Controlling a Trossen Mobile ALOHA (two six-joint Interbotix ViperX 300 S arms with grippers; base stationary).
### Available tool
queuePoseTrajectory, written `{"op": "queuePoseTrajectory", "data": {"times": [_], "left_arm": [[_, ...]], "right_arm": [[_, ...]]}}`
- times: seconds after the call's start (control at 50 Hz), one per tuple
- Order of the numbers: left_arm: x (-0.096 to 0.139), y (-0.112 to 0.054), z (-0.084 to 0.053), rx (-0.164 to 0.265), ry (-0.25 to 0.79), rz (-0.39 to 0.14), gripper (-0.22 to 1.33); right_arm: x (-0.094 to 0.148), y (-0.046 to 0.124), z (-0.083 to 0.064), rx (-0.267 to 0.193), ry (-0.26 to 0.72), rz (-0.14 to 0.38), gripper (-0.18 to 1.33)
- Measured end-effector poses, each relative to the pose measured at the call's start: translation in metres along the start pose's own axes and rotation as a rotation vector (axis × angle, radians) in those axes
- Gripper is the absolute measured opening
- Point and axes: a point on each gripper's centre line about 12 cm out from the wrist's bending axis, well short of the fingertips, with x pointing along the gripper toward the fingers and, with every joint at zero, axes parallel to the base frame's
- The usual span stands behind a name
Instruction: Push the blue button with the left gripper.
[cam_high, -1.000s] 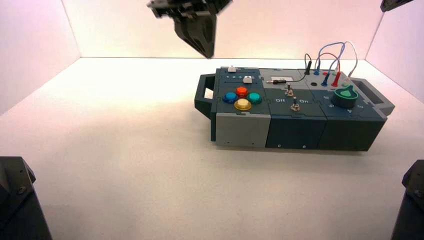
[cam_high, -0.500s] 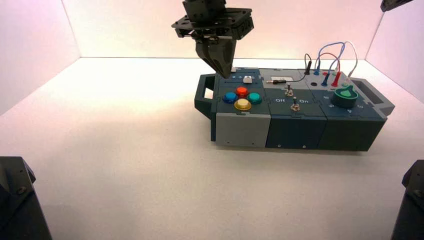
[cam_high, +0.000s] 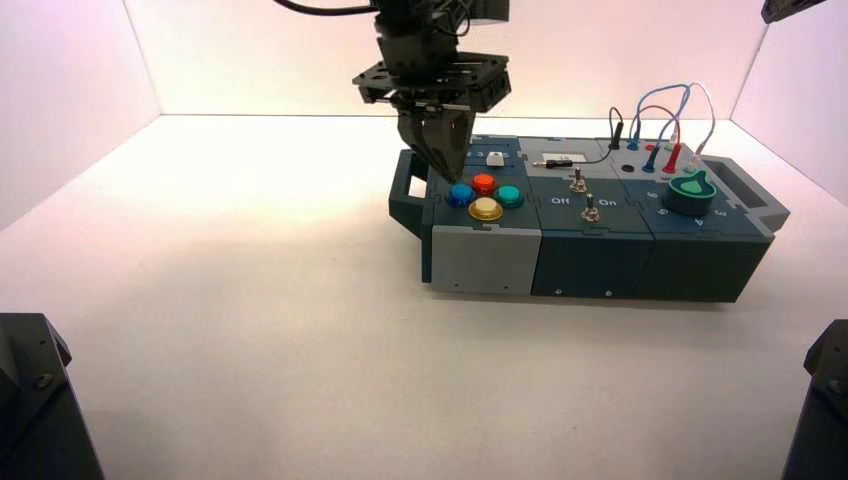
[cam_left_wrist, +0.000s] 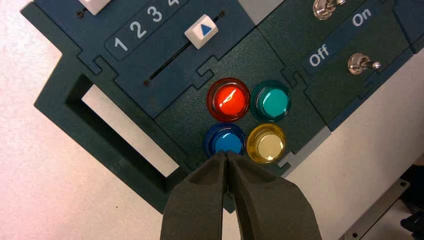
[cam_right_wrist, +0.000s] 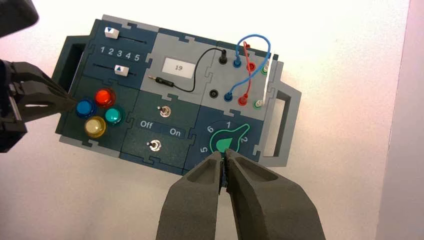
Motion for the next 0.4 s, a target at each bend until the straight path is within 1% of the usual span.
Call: {"op": "queuePoseTrajectory", "data": {"times": [0.4], "left_arm": [[0.0104,-0.0060,0.0047,0.009,0.013,-0.008,-0.16]], "right_arm": [[0.0000,-0.0001,-0.0002,-0.002,0.002,-0.001,-0.02]]}}
